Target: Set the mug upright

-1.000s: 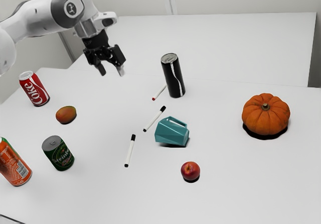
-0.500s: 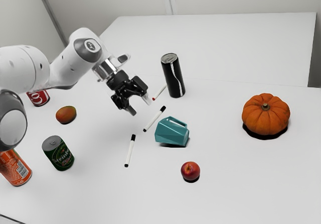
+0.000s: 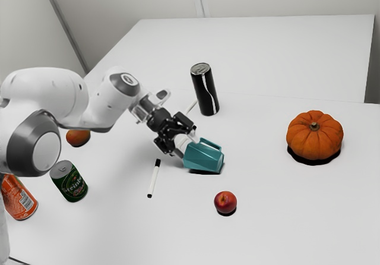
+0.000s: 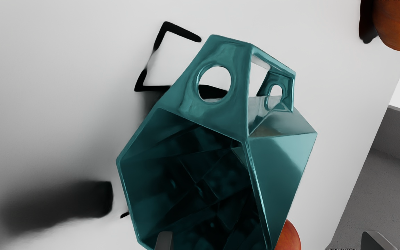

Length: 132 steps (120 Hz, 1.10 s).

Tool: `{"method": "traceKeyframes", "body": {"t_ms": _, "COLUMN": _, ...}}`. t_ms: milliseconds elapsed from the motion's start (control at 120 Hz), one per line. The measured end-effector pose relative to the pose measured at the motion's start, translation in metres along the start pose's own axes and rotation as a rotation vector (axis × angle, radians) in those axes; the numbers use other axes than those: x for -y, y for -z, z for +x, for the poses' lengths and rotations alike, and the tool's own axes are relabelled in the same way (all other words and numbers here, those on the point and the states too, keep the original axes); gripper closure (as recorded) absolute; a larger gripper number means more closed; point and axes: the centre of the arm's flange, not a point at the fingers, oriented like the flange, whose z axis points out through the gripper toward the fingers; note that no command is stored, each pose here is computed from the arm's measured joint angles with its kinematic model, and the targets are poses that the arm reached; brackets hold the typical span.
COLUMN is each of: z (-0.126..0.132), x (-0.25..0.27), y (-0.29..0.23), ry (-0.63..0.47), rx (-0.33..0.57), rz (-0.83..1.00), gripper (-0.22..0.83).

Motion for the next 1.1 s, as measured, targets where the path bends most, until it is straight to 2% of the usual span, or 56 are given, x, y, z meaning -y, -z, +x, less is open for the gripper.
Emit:
{"method": "traceKeyframes", "body": {"t_ms": 125, "z": 0.003, "x": -0.007, "y": -0.012, "ry": -0.023, "rx": -0.001, "rz": -0.018, "gripper": 0.07}}
{"method": "traceKeyframes", "body": {"t_ms": 208, "z": 0.003, "x": -0.011, "y": -0.017, "ry": -0.038, "rx": -0.003, "rz": -0.025, "gripper": 0.14}}
{"method": "traceKeyframes", "body": {"t_ms": 400, "z": 0.004, "x": -0.015, "y": -0.015, "ry": -0.050, "rx": -0.018, "rz": -0.030, "gripper": 0.51}}
{"method": "traceKeyframes", "body": {"t_ms": 533, "z": 0.004, "x": -0.025, "y": -0.010, "ry": -0.069, "rx": -0.027, "rz": -0.029, "gripper": 0.66}}
{"method": "traceKeyframes", "body": {"t_ms": 658, "z": 0.003, "x": -0.033, "y": -0.010, "ry": -0.076, "rx": -0.028, "rz": -0.028, "gripper": 0.72}}
{"method": "traceKeyframes", "body": {"t_ms": 842, "z": -0.001, "x": -0.057, "y": 0.005, "ry": -0.114, "rx": -0.051, "rz": -0.005, "gripper": 0.75}}
{"method": "traceKeyframes", "body": {"t_ms": 958, "z": -0.024, "x": -0.106, "y": 0.022, "ry": -0.239, "rx": -0.059, "rz": 0.194, "gripper": 0.77}}
{"method": "traceKeyframes", "body": {"t_ms": 1100, "z": -0.054, "x": -0.122, "y": 0.026, "ry": -0.324, "rx": -0.070, "rz": 0.499, "gripper": 0.78}}
